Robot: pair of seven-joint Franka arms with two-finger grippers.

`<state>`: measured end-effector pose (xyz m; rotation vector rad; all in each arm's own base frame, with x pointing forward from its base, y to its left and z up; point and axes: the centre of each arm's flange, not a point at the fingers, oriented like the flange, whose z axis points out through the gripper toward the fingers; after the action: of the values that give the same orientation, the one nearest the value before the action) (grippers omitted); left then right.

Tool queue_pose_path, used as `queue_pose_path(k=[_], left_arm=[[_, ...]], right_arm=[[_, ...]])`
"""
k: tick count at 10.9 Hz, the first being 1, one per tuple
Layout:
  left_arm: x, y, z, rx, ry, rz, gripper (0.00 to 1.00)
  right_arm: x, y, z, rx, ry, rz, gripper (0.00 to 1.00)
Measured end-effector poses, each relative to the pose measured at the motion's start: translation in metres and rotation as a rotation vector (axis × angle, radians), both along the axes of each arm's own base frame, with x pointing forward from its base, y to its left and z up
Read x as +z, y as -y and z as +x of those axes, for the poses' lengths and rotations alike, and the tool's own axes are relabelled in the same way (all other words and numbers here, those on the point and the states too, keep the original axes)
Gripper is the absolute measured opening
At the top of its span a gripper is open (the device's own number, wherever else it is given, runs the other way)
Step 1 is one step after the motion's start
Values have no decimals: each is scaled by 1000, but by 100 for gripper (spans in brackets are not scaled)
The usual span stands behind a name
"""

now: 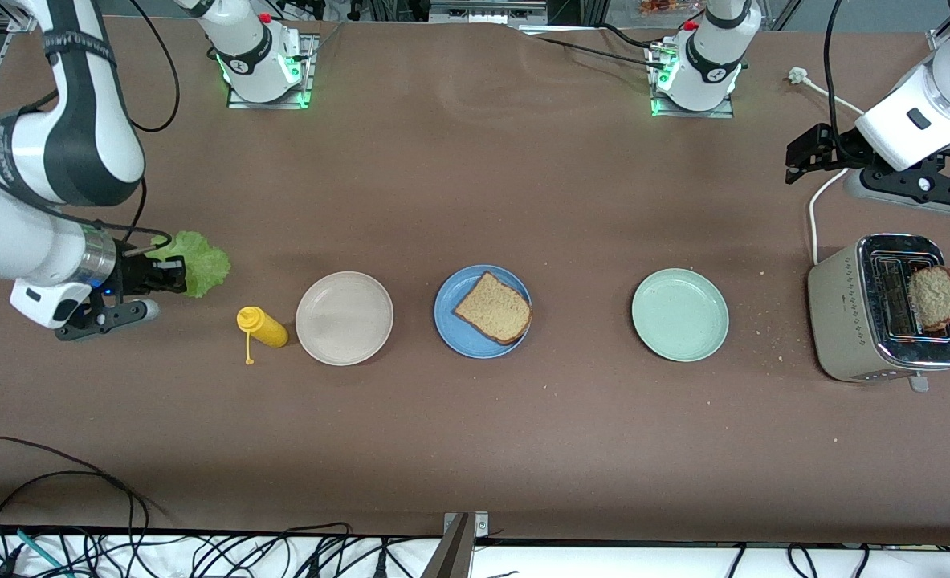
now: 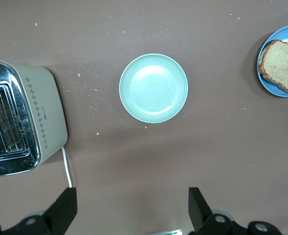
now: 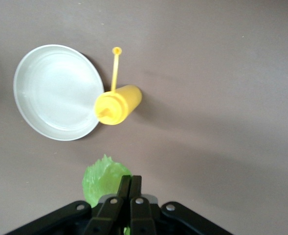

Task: Make sandwich in blue plate with both arms
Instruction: 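Lift the lettuce with the right gripper and carry it toward the blue plate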

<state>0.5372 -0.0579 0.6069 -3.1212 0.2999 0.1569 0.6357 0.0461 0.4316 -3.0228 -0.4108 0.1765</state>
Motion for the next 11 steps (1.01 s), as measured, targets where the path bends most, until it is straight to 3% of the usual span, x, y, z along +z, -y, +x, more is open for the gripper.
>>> queue_pose_path(k=[3, 7, 11], left_arm=[[0, 0, 0, 0, 1, 0, 100], [2, 0, -1, -1, 3, 0, 100], [2, -1, -1, 1, 4, 0, 100]], right_arm=[[18, -76, -11, -35, -2, -11, 2], [7, -168, -13, -116, -28, 30, 2], [-25, -279, -13, -209, 8, 30, 2]])
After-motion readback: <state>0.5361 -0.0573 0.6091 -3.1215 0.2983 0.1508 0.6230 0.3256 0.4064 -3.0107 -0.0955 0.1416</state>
